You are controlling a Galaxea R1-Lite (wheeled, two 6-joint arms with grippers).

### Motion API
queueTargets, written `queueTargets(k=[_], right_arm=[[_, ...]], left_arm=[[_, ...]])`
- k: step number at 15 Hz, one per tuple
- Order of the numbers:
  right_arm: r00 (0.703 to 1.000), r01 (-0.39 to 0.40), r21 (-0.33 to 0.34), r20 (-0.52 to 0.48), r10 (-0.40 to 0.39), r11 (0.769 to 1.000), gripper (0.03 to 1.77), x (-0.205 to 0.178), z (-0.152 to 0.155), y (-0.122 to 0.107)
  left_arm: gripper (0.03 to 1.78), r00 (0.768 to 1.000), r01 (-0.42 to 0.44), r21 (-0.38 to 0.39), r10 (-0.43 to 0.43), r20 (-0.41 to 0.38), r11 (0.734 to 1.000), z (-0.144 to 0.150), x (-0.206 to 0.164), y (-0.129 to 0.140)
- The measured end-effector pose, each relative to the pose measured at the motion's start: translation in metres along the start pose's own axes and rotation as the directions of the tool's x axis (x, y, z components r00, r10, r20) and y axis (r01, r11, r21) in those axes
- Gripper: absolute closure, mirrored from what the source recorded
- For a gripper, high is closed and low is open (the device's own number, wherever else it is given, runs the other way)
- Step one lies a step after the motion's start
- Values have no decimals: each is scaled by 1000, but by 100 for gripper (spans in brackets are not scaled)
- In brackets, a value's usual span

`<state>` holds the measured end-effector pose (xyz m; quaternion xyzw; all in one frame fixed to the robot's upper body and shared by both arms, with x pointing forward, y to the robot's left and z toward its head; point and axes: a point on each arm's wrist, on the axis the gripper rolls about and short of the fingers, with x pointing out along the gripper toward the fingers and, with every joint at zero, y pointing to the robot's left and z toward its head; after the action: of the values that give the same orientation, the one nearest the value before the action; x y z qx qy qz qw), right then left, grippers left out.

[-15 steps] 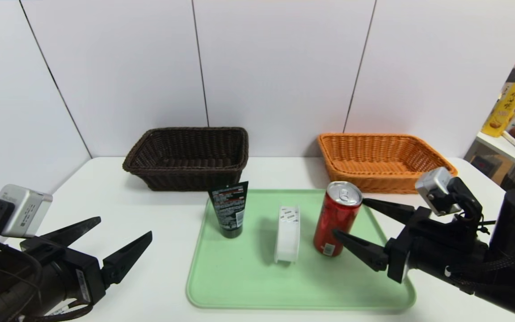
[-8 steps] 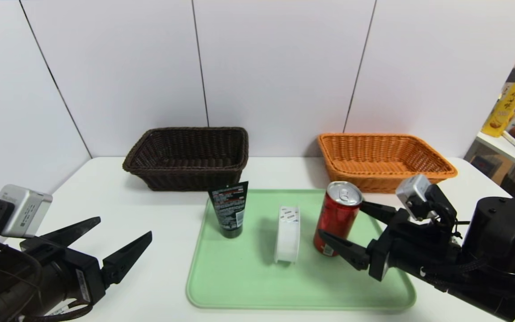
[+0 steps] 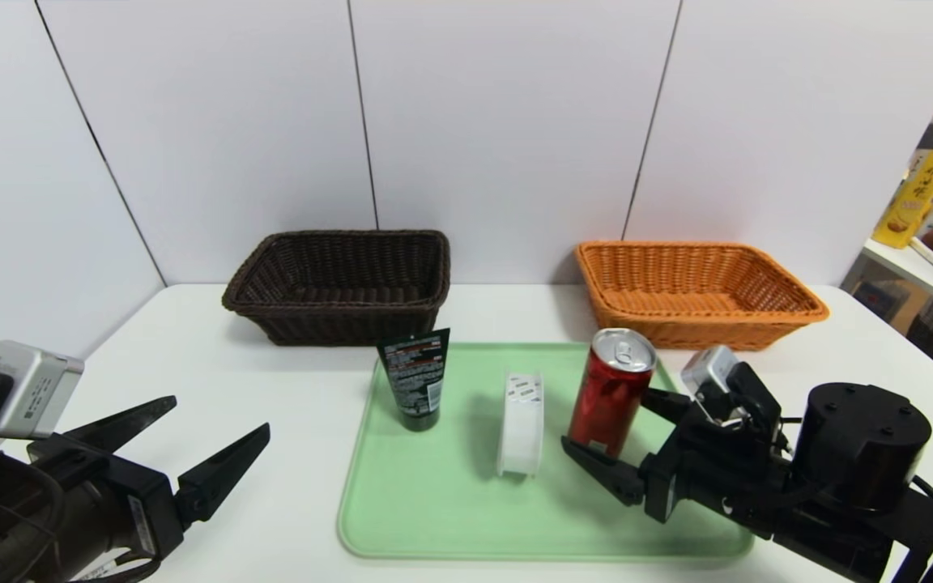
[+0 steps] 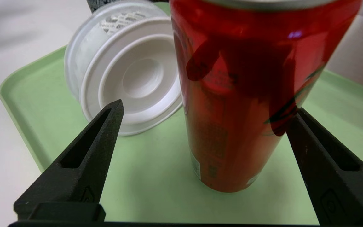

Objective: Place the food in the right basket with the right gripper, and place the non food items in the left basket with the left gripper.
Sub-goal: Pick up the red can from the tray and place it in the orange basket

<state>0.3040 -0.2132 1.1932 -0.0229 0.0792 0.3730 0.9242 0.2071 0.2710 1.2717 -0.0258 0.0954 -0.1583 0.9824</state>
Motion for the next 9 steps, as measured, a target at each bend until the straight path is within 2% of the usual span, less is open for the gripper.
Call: queueTargets(k=[9], right_arm=[[1000,8,-67,30,-6,998,10,17,2,-18]], left_arm=[[12,1000,0,0,0,-2,1000,-4,-4,1]])
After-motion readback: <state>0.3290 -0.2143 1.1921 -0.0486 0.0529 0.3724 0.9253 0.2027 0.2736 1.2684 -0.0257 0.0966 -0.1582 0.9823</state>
